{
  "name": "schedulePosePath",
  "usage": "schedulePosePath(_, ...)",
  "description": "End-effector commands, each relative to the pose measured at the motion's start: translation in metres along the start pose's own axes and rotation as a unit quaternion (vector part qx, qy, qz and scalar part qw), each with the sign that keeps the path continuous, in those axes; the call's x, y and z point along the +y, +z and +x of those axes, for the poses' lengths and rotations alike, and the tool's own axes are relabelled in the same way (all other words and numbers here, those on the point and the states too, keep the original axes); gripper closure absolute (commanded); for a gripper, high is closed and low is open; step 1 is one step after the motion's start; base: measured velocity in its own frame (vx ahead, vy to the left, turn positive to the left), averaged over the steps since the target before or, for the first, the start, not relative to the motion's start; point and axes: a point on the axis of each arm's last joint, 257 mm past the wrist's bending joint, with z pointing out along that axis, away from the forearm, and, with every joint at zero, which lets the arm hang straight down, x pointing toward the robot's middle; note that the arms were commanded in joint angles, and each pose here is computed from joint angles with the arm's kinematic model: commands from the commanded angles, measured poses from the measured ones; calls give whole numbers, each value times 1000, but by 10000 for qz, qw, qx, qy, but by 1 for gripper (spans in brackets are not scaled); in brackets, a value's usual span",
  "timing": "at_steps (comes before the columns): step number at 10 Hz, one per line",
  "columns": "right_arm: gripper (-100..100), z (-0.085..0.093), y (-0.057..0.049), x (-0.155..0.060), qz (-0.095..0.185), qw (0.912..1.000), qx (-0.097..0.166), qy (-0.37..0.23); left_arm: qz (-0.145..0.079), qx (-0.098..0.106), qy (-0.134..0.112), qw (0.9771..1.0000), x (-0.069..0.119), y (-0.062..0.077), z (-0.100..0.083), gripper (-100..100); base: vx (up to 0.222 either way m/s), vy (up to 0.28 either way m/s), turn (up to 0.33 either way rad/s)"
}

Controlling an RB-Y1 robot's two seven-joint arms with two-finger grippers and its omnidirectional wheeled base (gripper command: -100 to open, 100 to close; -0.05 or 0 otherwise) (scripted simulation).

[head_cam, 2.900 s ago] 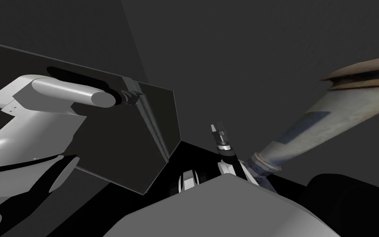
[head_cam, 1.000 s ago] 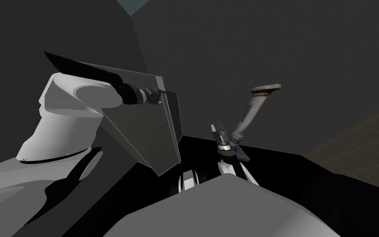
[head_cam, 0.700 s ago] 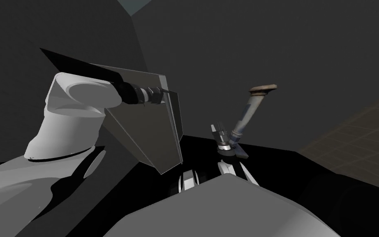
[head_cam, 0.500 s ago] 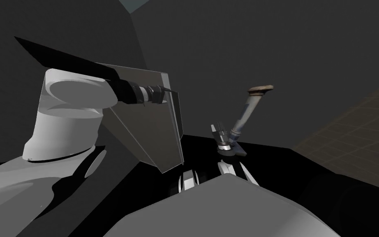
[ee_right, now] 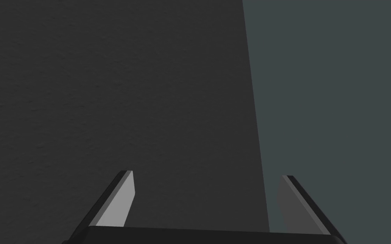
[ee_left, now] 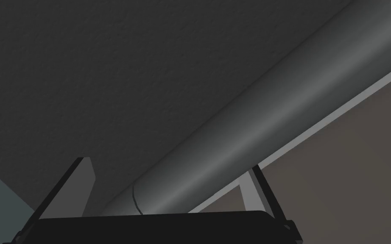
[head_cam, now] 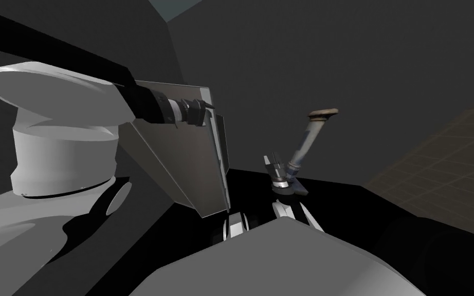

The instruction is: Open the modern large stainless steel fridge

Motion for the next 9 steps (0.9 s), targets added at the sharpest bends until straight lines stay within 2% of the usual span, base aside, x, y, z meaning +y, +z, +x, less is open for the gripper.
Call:
schedulePosePath(1, 0, 0, 0, 0, 0, 10000, 0, 0, 6, -23, -28, 10000, -19, -15, -12, -100, 37, 5, 33)
schedulePosePath(2, 0, 0, 0, 0, 0, 10000, 0, 0, 10, -29, -34, 10000, -24, -19, -14, -100, 50, 0, -2)
schedulePosePath(3, 0, 0, 0, 0, 0, 10000, 0, 0, 11, -24, -25, 10000, -21, -16, -12, -100, 22, -1, 4)
schedulePosePath(4, 0, 0, 0, 0, 0, 10000, 0, 0, 7, -17, -30, 10000, -22, -17, -12, 0, 0, 0, 0)
schedulePosePath(9, 0, 0, 0, 0, 0, 10000, 0, 0, 9, -18, -29, 10000, -22, -17, -12, 0, 0, 0, 0)
